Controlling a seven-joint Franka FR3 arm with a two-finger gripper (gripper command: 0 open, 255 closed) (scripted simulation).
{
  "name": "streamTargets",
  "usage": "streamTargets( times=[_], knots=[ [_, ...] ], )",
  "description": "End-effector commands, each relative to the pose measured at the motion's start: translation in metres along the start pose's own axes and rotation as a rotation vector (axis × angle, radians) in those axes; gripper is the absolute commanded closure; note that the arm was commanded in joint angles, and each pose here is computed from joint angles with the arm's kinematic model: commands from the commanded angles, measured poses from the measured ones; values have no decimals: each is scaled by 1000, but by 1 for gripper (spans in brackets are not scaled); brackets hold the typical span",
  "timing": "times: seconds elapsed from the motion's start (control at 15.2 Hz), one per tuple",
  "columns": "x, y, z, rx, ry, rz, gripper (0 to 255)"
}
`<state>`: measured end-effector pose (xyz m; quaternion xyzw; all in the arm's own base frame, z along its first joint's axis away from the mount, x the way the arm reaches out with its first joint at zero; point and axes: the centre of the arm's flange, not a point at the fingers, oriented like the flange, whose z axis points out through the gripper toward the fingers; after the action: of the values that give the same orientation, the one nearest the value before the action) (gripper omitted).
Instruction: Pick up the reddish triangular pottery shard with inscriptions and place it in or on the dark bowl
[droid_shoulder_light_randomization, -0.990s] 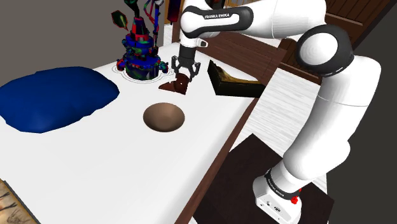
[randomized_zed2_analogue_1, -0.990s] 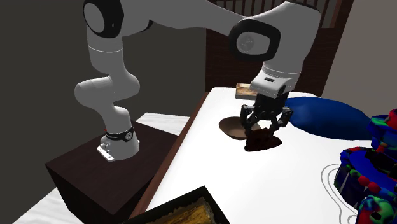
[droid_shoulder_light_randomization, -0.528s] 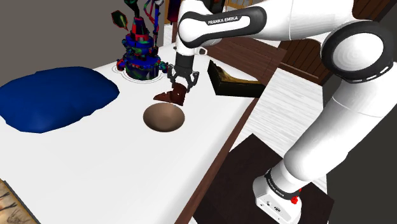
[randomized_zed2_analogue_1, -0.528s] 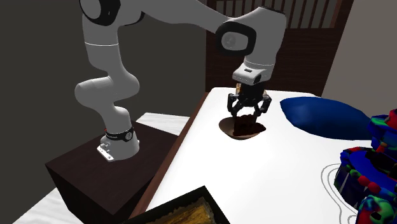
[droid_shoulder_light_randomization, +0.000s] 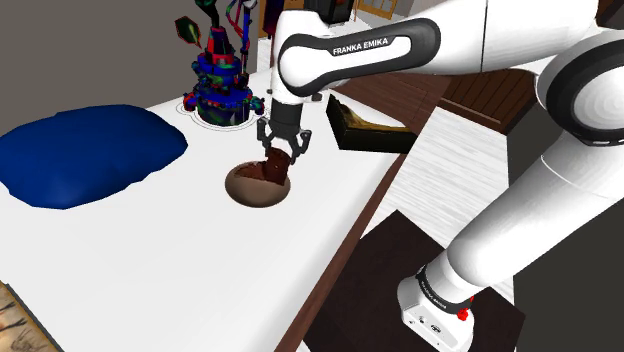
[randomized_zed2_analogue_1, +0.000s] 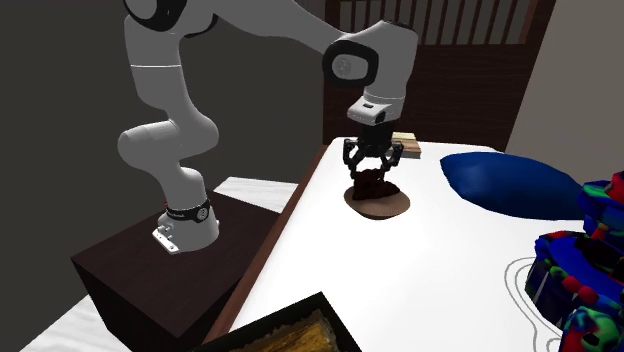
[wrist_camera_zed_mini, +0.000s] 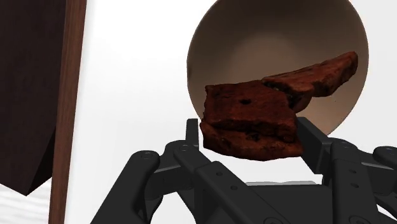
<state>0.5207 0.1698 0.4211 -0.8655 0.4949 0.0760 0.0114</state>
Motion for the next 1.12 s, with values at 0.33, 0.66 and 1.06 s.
streamTargets(
  times=[0.33, 0.66, 1.06],
  knots=[
    [2, -1, 35, 0, 0, 1, 255],
    [5, -3, 61, 0, 0, 1, 255],
    [6, -3, 68, 0, 0, 1, 255]
  ],
)
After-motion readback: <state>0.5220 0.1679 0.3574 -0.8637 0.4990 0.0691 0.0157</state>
